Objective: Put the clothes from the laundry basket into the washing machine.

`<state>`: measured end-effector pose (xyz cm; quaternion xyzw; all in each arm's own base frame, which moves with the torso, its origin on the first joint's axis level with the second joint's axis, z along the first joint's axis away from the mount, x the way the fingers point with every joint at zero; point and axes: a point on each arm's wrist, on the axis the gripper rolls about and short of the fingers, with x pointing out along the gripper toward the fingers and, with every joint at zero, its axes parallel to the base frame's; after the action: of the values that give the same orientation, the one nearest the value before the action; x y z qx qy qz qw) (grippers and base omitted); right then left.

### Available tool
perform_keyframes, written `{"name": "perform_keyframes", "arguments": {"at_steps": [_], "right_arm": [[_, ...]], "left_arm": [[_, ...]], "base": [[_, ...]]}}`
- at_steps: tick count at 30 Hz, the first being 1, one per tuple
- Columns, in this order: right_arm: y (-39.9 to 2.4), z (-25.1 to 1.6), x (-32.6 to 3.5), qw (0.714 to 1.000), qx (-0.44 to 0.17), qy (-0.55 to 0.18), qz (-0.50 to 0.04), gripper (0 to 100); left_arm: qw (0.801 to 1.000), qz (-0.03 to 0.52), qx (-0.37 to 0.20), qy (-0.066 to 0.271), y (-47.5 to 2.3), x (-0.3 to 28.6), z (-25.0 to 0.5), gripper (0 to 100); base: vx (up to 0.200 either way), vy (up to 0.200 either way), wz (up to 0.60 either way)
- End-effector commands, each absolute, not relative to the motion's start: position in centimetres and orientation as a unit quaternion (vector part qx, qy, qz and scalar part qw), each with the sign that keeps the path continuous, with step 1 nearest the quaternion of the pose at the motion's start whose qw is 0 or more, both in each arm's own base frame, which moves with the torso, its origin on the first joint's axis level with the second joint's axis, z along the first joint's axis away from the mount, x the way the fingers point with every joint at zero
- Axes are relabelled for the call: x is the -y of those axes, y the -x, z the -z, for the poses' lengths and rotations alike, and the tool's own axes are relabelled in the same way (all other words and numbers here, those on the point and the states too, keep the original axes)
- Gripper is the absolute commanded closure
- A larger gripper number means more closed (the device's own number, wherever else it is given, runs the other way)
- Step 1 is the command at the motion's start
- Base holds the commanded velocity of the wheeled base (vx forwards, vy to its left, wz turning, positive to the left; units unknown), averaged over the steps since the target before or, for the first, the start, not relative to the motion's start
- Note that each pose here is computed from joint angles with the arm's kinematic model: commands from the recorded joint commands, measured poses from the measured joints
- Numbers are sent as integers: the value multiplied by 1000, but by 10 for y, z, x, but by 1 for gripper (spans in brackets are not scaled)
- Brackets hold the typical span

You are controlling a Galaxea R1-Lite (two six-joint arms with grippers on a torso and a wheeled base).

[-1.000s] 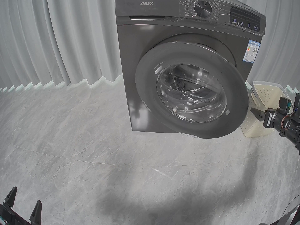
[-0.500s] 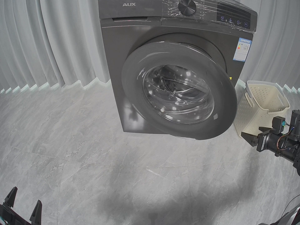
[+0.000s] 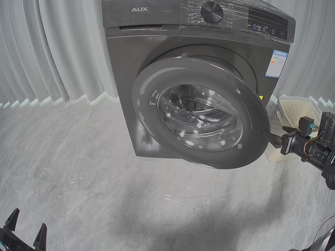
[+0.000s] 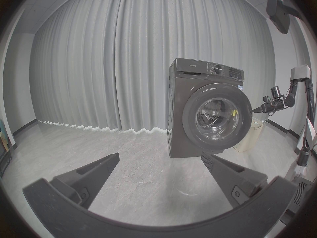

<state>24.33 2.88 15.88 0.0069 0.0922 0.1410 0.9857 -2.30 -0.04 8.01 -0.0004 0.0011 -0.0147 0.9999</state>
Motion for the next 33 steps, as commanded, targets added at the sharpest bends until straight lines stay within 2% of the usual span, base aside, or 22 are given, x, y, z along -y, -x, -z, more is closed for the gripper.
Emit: {"name": "perform_keyframes", "arguments": {"at_steps": [1, 3, 9, 12, 16, 19, 23, 24, 27, 33], "right_arm": [[-266, -152, -28, 989, -95, -9, -112, 0], [-270, -153, -27, 991, -86, -11, -98, 0], [-270, -154, -10, 996, -70, -12, -63, 0], [-267, -152, -9, 995, -76, -11, -64, 0], [-252, -145, -12, 992, -92, -12, -81, 0], [-239, -133, -16, 987, -118, -13, -106, 0], [-226, -123, -32, 975, -141, -19, -168, 0], [-219, -120, -39, 967, -150, -20, -205, 0], [-210, -117, -52, 955, -149, -22, -256, 0], [-209, -120, -63, 952, -123, -24, -281, 0]], "left_arm": [[1000, 15, -2, 2, 23, 0, -75, 0], [1000, 15, -2, 2, 23, 0, -75, 0], [1000, 14, -2, 2, 23, 0, -75, 0], [1000, 13, -2, 2, 23, 0, -75, 0], [1000, 14, -2, 2, 23, 0, -75, 0], [1000, 14, -2, 2, 23, 0, -75, 0], [1000, 14, -2, 2, 23, 0, -75, 0], [1000, 14, -2, 2, 23, 0, -75, 0], [1000, 14, -2, 2, 23, 0, -75, 0], [1000, 14, -2, 2, 23, 0, -75, 0]], "base": [[0, 0, 0], [0, 0, 0], [0, -200, 0], [0, -200, 0], [0, 0, 0], [0, 0, 0], [0, 0, 0], [0, 0, 0], [0, 0, 0], [200, 0, 0]]}}
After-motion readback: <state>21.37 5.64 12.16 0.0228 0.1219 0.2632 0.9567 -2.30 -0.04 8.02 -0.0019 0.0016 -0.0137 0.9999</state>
